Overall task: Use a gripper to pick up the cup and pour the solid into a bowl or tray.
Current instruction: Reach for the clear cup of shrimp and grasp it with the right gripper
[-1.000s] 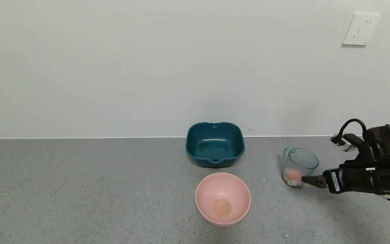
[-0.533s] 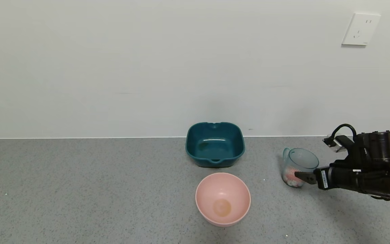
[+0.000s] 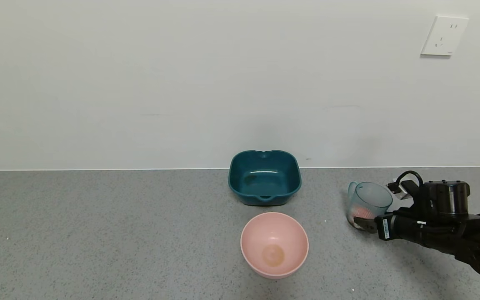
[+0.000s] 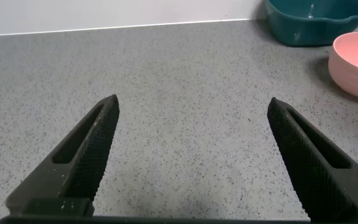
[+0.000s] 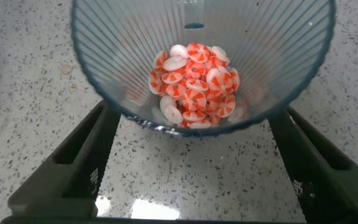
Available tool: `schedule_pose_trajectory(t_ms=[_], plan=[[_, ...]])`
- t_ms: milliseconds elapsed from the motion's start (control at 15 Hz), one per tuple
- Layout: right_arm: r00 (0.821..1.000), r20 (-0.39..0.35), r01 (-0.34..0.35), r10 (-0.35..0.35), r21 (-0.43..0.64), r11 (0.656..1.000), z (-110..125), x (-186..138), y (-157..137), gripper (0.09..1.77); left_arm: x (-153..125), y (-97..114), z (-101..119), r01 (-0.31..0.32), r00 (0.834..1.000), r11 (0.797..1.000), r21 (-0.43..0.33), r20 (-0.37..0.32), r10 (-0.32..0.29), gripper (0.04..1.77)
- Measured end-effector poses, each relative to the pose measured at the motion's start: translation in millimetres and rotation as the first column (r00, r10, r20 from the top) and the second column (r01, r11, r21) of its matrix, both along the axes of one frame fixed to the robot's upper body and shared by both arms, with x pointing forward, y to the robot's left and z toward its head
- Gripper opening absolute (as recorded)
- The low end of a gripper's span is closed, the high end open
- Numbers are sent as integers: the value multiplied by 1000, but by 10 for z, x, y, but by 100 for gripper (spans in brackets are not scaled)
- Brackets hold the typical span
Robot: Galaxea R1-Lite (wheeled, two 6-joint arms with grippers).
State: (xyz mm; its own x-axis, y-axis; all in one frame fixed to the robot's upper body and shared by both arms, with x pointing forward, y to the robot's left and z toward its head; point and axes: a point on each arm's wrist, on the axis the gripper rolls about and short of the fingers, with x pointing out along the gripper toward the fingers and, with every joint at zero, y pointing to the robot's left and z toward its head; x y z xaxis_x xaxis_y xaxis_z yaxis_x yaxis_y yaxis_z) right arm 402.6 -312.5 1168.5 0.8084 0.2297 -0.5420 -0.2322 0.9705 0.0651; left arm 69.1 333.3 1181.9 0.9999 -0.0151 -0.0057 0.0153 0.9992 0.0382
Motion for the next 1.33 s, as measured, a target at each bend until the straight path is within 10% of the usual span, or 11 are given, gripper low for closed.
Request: schedule_pose_trajectory(t_ms=[600,1333], plan=[[975,223,-2,-7,39,999,-197,95,32,171,0,0,0,0,1000,1000,0,0,0,172],[986,167,-14,9,32,999,-492,94,84,171,0,0,0,0,1000,1000,0,0,0,172]])
